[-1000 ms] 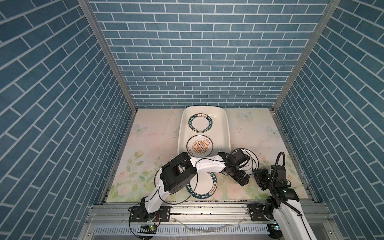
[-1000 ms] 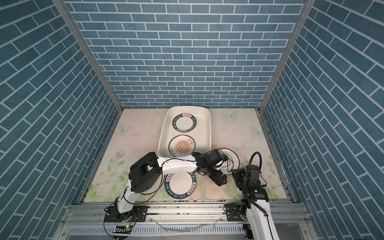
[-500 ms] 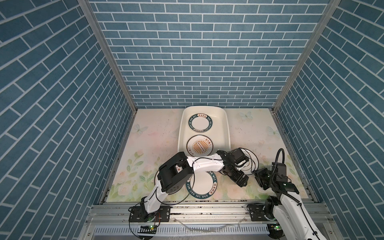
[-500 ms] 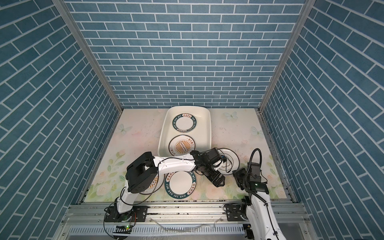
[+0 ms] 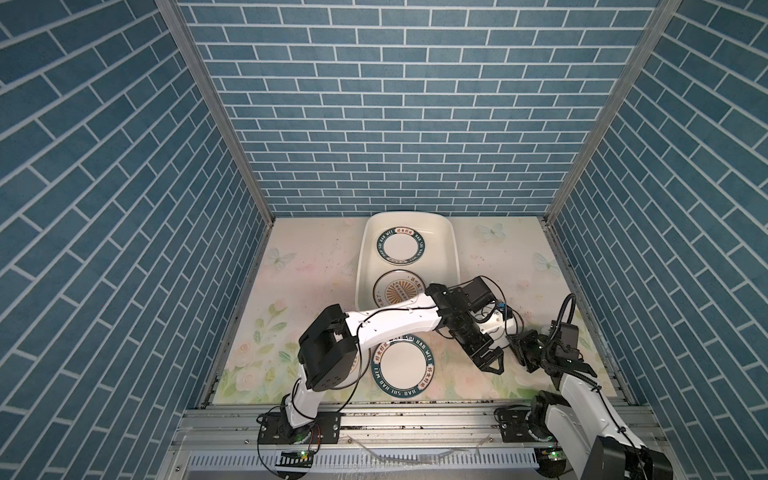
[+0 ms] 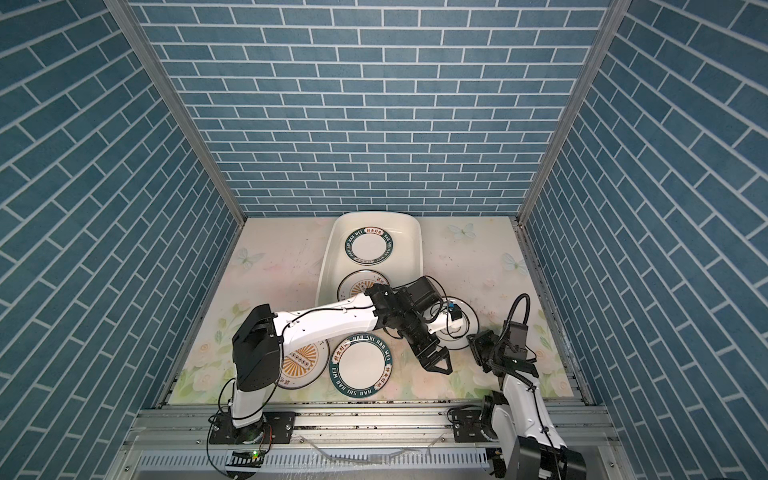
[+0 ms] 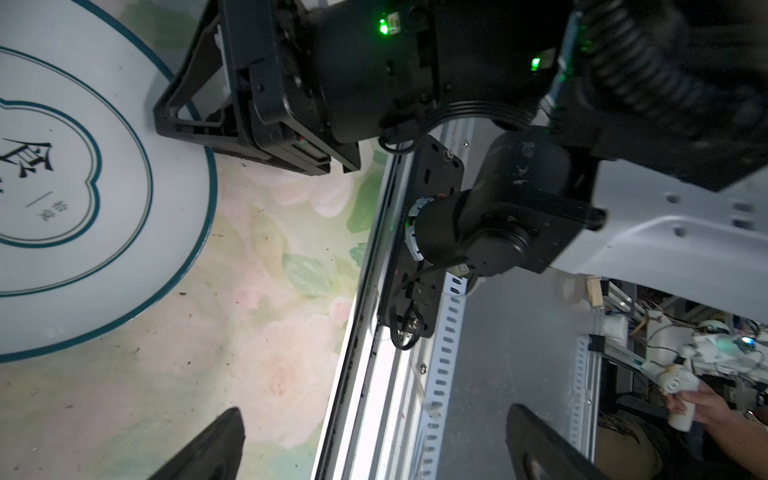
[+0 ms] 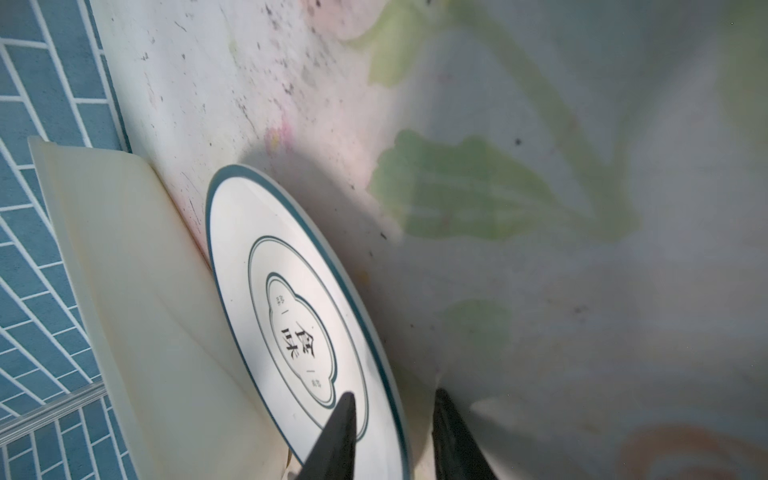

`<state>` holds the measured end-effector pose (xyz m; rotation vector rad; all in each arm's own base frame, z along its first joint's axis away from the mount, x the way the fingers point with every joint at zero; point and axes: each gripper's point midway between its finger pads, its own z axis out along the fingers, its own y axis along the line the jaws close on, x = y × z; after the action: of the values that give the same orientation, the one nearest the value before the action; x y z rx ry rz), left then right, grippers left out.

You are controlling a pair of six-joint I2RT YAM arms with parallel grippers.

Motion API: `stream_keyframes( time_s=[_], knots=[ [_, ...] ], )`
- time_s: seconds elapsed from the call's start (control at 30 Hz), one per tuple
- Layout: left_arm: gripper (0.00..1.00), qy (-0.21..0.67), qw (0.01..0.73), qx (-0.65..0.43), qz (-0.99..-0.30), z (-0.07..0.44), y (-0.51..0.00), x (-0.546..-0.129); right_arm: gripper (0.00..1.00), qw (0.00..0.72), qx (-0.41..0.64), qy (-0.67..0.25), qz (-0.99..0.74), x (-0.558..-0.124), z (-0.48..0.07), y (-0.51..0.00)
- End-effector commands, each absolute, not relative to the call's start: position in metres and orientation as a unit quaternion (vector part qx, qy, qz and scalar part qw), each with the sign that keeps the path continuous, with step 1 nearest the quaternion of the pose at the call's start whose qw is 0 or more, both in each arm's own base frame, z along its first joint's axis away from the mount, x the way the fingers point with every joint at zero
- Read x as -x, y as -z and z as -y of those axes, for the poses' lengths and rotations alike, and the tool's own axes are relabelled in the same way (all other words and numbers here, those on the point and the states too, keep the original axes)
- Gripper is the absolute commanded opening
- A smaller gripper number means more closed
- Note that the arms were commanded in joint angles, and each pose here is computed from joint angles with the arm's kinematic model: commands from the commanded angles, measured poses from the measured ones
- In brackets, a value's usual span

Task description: Place the plates into the plastic bin on the countertop

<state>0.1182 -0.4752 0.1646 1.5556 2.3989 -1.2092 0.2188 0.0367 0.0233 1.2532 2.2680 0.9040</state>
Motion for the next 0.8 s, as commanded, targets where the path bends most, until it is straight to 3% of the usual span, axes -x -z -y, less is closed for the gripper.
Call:
stream_keyframes(
  time_s=[0.0,0.2,0.4,0.77],
  knots=[
    [1.00,0.434,0.001,-0.518,-0.737,0.465,-0.201,-0.109,0.31,0.166,-0.452,-0.305,-0.821,-0.199,-0.037,0.000],
    [1.00,0.476,0.001,-0.520,-0.709,0.451,-0.240,-0.113,0.30,0.170,-0.447,-0.316,-0.820,-0.199,-0.037,0.002],
    [0.99,0.494,0.046,-0.503,-0.708,0.432,-0.271,-0.142,0.27,0.175,-0.443,-0.324,-0.817,-0.202,-0.037,0.001],
    [1.00,0.510,0.088,-0.463,-0.720,0.408,-0.292,-0.179,0.22,0.173,-0.440,-0.331,-0.817,-0.212,-0.036,0.002]
  ],
)
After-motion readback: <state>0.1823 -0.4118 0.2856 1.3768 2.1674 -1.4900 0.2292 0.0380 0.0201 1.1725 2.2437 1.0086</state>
